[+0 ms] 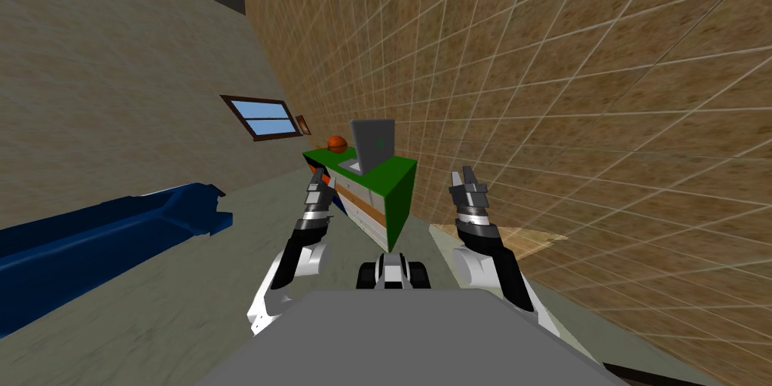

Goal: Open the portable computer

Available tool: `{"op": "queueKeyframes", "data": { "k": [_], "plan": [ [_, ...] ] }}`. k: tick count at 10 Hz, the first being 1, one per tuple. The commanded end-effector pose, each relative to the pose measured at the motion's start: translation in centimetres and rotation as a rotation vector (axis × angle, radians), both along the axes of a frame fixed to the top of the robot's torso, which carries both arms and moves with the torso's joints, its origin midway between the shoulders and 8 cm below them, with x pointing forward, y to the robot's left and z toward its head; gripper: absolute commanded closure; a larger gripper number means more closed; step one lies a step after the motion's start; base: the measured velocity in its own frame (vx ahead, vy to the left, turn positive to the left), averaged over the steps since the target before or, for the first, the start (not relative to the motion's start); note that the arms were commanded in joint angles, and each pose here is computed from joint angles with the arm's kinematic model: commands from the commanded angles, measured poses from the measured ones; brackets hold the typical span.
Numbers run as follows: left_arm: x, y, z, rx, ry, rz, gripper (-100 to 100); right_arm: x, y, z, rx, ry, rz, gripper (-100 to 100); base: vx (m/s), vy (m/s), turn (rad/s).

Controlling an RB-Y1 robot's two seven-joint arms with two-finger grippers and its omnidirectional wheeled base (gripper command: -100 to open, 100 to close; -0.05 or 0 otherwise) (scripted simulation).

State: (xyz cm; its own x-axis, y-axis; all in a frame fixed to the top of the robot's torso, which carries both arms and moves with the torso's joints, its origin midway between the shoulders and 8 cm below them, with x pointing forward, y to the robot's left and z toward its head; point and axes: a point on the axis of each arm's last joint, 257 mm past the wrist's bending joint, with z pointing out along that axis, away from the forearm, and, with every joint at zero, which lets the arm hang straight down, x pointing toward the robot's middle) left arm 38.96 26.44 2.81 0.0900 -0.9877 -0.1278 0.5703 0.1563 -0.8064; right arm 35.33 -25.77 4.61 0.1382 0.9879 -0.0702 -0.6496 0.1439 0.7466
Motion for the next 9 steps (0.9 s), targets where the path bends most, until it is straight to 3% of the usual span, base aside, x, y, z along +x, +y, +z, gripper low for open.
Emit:
{"op": "queueKeyframes", "data": {
  "k": [1,2,3,4,6,7,9],
  "plan": [
    [1.1,-0.3,0.5,0.012,0.026,-0.001,-100,0.0,0.0,0.0,0.0,0.0,0.0,0,0.011,0.067,-0.02],
    [1.5,-0.8,1.8,0.025,0.009,-0.006,-100,0.0,0.0,0.0,0.0,0.0,0.0,0,0.022,0.074,-0.018],
    [1.9,-0.7,1.1,0.023,0.039,-0.002,-100,0.0,0.0,0.0,0.0,0.0,0.0,0,0.02,0.065,-0.016],
    [2.3,-1.2,2.6,0.036,0.019,-0.007,-100,0.0,0.0,0.0,0.0,0.0,0.0,0,0.011,0.075,-0.026],
    [2.8,-1.1,1.7,0.033,0.06,-0.002,-100,0.0,0.0,0.0,0.0,0.0,0.0,0,0.006,0.053,-0.008],
    [3.2,-1.6,3.3,0.046,0.038,-0.007,-100,0.0,0.0,0.0,0.0,0.0,0.0,0,0.004,0.067,-0.019],
    [3.7,-1.5,2.4,0.044,0.076,-0.003,-100,0.0,0.0,0.0,0.0,0.0,0.0,0,0.01,0.048,-0.014]
  ]
}}
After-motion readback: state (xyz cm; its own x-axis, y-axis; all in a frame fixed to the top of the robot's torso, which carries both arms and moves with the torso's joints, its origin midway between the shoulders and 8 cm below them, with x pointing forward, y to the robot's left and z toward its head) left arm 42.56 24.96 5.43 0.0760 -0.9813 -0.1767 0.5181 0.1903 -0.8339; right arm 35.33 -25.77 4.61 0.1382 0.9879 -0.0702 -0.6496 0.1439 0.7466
